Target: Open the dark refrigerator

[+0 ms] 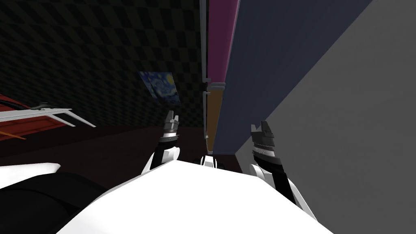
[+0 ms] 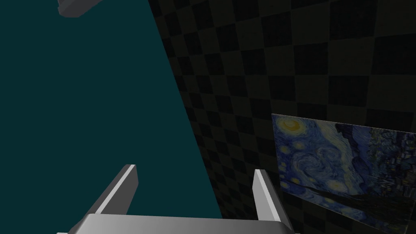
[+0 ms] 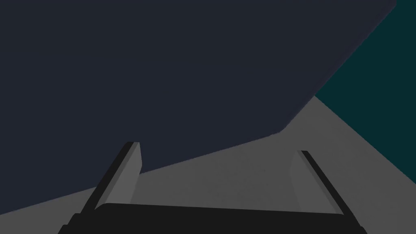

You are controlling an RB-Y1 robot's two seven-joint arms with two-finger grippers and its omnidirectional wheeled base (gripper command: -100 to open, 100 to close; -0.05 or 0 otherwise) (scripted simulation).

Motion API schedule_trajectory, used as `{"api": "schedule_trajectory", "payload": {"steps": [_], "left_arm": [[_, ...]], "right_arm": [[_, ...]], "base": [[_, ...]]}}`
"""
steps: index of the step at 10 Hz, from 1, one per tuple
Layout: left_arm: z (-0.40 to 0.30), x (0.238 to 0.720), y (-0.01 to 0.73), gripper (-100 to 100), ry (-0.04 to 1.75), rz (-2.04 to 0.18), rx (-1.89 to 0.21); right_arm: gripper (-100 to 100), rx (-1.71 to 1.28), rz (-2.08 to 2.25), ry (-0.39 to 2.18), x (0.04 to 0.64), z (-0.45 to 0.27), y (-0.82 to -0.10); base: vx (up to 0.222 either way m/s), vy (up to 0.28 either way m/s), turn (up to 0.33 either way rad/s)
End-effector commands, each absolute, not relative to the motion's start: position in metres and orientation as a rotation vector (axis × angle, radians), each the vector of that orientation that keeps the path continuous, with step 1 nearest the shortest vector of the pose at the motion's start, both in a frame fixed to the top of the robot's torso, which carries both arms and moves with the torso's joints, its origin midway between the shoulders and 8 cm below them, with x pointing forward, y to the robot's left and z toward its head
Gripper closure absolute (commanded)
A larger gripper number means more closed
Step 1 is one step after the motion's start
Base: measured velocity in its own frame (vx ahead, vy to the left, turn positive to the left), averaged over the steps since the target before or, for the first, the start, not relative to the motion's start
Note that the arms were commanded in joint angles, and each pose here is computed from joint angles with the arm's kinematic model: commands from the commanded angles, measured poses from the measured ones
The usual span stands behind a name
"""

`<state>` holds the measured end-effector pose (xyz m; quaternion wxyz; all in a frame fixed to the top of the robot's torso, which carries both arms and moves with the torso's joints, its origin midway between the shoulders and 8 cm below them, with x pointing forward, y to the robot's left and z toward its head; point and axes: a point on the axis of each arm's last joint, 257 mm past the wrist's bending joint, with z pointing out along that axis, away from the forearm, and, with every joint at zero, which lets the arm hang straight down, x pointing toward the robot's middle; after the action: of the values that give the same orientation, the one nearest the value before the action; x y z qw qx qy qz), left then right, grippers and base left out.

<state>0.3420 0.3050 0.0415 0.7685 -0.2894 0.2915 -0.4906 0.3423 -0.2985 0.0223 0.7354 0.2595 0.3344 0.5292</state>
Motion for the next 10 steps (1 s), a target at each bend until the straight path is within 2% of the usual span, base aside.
{"api": "schedule_trajectory", "payload": {"steps": [1, 10], "left_arm": [[0.041, 0.342, 0.305, 0, 0.633, -1.065, -0.628], [0.041, 0.342, 0.305, 0, 0.633, -1.065, -0.628]], "right_arm": [[-100, 0.532, 0.995, 0.800, 0.330, 0.017, -0.324], [-100, 0.448, 0.546, 0.956, 0.291, 0.004, -0.394]], "base": [[0.036, 0.077, 0.125], [0.029, 0.058, 0.074]]}}
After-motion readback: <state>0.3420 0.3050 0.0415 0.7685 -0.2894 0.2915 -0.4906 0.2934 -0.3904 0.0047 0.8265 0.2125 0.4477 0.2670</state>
